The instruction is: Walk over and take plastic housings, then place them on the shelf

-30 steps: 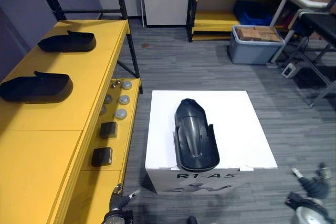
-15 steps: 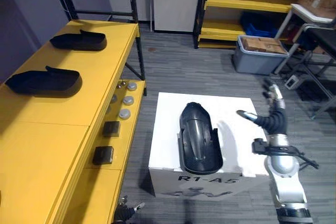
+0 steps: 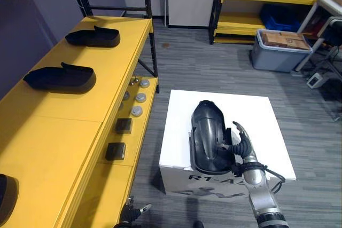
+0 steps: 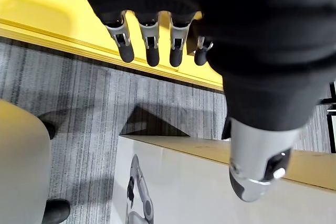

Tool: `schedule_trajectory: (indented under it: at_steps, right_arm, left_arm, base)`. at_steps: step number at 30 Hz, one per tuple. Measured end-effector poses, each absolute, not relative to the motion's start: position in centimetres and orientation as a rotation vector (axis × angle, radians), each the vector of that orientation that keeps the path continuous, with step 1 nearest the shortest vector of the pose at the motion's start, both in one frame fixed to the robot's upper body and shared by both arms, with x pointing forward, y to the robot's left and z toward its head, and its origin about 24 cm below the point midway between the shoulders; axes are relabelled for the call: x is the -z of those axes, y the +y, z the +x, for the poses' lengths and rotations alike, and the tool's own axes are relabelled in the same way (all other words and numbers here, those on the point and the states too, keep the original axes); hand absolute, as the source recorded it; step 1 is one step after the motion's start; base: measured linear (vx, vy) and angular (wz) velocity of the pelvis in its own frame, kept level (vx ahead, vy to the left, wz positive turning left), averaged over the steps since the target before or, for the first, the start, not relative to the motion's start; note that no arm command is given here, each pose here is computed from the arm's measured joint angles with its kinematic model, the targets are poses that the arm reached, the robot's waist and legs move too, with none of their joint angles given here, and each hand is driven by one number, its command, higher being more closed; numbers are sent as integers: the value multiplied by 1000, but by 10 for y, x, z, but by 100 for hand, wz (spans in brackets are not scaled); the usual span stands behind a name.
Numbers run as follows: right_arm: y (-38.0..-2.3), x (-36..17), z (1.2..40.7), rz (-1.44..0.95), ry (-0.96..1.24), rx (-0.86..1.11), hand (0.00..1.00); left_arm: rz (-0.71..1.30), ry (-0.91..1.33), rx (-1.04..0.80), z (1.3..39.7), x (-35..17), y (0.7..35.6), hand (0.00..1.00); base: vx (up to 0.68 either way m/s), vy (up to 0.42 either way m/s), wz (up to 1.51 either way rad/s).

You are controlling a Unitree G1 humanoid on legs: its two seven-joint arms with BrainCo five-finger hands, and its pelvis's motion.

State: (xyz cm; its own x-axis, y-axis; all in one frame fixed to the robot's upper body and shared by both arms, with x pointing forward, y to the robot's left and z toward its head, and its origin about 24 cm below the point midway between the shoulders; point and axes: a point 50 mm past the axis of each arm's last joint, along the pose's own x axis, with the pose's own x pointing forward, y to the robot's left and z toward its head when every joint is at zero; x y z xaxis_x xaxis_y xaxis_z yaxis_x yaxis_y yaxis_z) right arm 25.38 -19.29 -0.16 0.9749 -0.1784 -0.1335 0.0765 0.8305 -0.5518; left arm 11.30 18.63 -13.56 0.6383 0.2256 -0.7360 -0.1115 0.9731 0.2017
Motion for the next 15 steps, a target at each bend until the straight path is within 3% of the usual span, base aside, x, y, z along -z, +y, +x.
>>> schedule_trajectory:
  at_steps: [5, 6, 15]
  right_arm:
    - [-190, 7, 258, -606, 204, 142, 0]
    - [-191, 8, 258, -618, 210, 146, 100]
    - [-205, 5, 272, -627, 226, 206, 100]
  left_arm:
    - [150, 854, -175, 116, 135, 184, 0]
    - [157, 852, -166, 117, 135, 182, 0]
    - [175, 868, -146, 118, 137, 181, 0]
  base:
    - [-48, -13, 6]
    - [-34, -18, 16]
    - [10, -2, 2]
